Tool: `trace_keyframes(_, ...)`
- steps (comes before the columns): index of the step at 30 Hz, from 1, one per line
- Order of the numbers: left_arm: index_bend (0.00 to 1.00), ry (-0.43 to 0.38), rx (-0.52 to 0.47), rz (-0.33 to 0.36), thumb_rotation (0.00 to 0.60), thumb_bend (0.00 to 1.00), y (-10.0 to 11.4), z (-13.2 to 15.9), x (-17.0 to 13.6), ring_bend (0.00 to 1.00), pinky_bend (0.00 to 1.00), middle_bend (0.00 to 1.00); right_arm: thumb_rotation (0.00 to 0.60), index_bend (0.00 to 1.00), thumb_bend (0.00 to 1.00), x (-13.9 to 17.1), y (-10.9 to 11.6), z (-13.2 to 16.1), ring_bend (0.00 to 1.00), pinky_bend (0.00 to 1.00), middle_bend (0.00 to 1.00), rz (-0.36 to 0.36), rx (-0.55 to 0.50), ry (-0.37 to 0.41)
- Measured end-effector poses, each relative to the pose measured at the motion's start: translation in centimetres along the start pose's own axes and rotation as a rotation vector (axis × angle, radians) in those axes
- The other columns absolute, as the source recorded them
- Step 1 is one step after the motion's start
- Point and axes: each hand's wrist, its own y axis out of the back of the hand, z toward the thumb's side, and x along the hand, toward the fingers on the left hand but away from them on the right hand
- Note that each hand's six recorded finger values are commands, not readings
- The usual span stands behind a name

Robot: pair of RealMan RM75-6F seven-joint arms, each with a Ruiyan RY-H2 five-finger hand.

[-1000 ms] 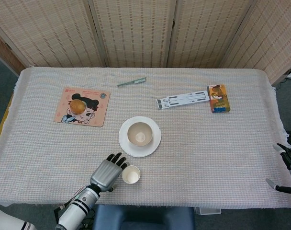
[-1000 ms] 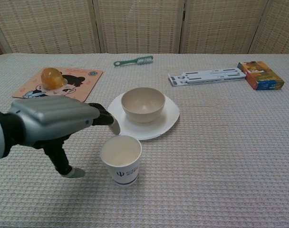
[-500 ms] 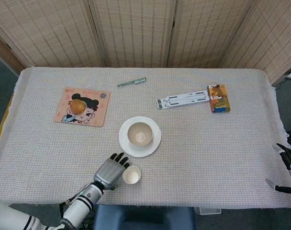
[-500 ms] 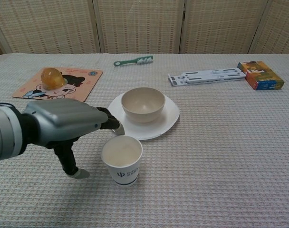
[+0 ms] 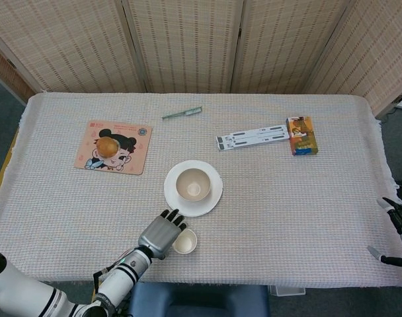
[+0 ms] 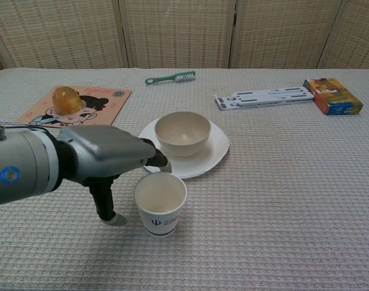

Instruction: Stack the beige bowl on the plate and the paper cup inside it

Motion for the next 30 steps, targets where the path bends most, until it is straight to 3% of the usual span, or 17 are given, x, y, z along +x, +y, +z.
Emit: trace_keyframes(30, 0.27, 0.013, 0.041, 0.004, 0.6, 0.25, 0.95, 0.66, -0.13, 0.0, 0.16, 0.16, 0.6, 0.0, 0.23, -0.17, -0.08, 0.1, 0.0, 0.0, 0.0, 0.005, 0.002, 0.008)
